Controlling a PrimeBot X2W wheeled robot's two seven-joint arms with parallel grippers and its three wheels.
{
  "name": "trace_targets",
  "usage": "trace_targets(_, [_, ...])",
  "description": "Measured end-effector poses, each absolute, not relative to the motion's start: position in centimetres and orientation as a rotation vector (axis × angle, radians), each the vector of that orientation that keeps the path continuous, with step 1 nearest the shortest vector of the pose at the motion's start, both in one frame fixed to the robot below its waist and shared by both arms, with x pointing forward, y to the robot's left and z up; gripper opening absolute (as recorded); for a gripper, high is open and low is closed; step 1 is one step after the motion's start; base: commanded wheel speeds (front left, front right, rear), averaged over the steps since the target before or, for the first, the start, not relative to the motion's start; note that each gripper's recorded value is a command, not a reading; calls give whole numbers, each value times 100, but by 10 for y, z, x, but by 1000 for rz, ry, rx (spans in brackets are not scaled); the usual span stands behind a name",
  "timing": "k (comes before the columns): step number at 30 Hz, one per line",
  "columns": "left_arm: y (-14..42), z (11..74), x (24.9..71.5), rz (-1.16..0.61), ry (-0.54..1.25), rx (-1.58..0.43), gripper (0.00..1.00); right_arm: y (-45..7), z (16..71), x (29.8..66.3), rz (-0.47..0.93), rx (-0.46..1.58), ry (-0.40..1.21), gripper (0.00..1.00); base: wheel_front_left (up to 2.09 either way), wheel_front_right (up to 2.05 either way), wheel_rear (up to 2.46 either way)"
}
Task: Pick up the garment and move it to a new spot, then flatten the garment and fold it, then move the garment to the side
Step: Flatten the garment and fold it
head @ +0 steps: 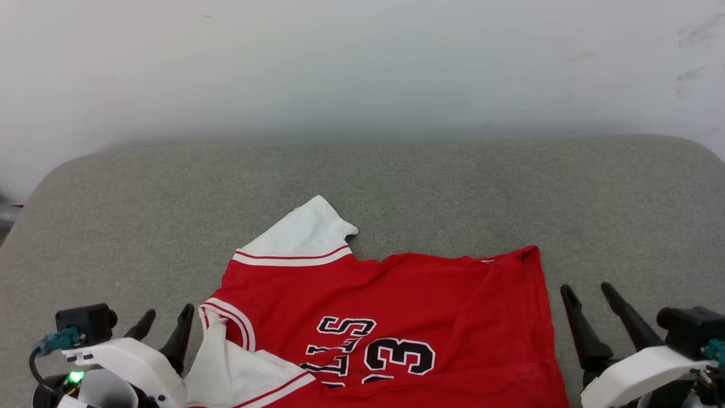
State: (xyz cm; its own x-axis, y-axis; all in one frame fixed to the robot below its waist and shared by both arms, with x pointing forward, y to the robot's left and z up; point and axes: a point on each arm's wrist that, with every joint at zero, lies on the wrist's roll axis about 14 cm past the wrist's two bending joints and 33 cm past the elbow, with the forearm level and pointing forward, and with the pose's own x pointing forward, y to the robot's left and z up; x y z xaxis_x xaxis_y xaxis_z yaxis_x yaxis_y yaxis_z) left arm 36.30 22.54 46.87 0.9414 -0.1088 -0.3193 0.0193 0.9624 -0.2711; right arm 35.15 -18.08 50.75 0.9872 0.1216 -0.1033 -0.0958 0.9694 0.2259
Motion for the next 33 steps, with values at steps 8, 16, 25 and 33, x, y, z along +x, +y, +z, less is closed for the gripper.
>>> trace_targets(8, [205, 503, 413, -125, 176, -210, 100, -187, 542, 379, 88, 142, 16, 100, 0, 0, 0])
trace_targets(16, [176, 492, 487, -228, 213, -184, 100, -192, 538, 420, 63, 99, 14, 100, 0, 0, 0])
trace_targets(25, [131, 435, 539, -447, 508, -115, 100, -211, 507, 434, 1, 77, 85, 100, 0, 0, 0])
trace_targets(33, [123, 387, 552, -510, 839, -91, 100, -222, 492, 433, -39, 106, 110, 100, 0, 0, 0])
